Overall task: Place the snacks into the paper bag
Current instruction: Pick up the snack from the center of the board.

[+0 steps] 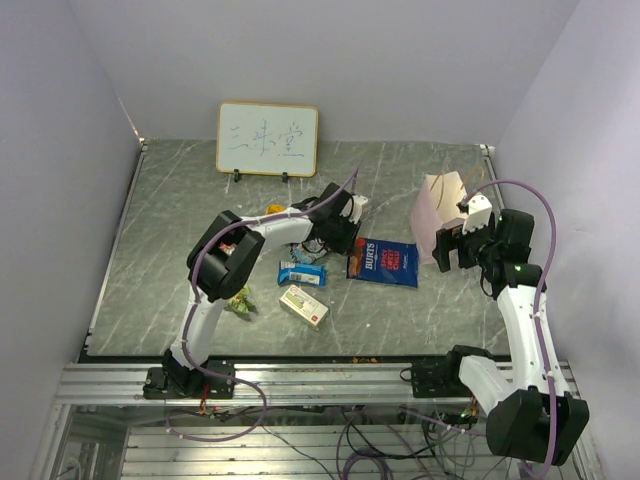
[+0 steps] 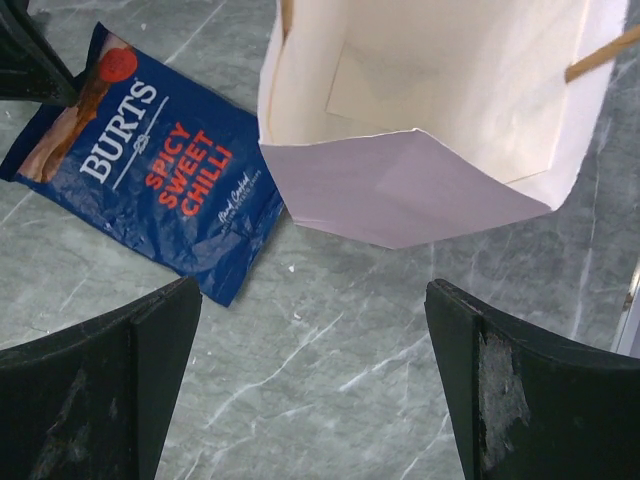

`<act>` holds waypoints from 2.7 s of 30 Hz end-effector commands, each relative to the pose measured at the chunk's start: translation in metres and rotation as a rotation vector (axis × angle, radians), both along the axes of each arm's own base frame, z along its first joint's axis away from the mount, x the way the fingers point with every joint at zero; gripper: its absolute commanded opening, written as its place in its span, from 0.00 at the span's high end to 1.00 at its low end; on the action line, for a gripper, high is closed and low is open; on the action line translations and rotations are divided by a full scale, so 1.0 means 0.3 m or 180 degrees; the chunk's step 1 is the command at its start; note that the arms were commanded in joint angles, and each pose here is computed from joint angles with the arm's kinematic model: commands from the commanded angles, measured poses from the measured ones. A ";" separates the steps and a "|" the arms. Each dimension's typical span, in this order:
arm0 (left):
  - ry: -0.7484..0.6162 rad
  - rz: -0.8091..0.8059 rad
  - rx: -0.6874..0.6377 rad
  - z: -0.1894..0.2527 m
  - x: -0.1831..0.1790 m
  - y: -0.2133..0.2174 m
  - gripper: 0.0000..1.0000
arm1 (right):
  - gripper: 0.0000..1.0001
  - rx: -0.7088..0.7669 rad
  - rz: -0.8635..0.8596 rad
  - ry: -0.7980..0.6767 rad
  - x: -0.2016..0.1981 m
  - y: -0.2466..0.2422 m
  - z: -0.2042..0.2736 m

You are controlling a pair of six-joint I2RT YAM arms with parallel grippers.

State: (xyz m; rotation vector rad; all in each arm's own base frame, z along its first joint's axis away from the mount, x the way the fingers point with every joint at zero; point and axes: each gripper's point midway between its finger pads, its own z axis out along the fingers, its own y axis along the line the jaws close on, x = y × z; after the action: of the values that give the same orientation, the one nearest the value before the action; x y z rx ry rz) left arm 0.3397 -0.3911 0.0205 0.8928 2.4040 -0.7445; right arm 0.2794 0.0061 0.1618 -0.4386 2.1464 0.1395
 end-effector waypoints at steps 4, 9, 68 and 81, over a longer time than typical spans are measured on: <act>-0.0056 0.0072 0.0231 -0.051 -0.032 0.029 0.91 | 0.05 -0.0028 -0.0043 -0.0092 0.000 -0.012 0.013; -0.0333 -0.0129 0.0102 0.042 -0.026 0.022 0.93 | 0.05 -0.0004 -0.0007 -0.0088 0.001 -0.005 0.015; -0.2319 -0.2251 -0.0298 0.724 -0.269 0.134 0.93 | 0.96 0.1162 0.3134 -0.0269 -0.023 0.797 0.150; -0.2626 -0.1464 -0.0443 0.940 -0.177 0.303 0.42 | 1.00 0.1055 0.2403 -0.0903 0.039 0.597 0.438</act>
State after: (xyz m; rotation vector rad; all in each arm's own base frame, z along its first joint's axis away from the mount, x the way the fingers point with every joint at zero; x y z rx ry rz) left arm 0.2679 -0.3221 0.2562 1.5589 1.4435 -0.5458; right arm 0.2834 0.2018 0.2443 -1.0714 1.5942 0.8648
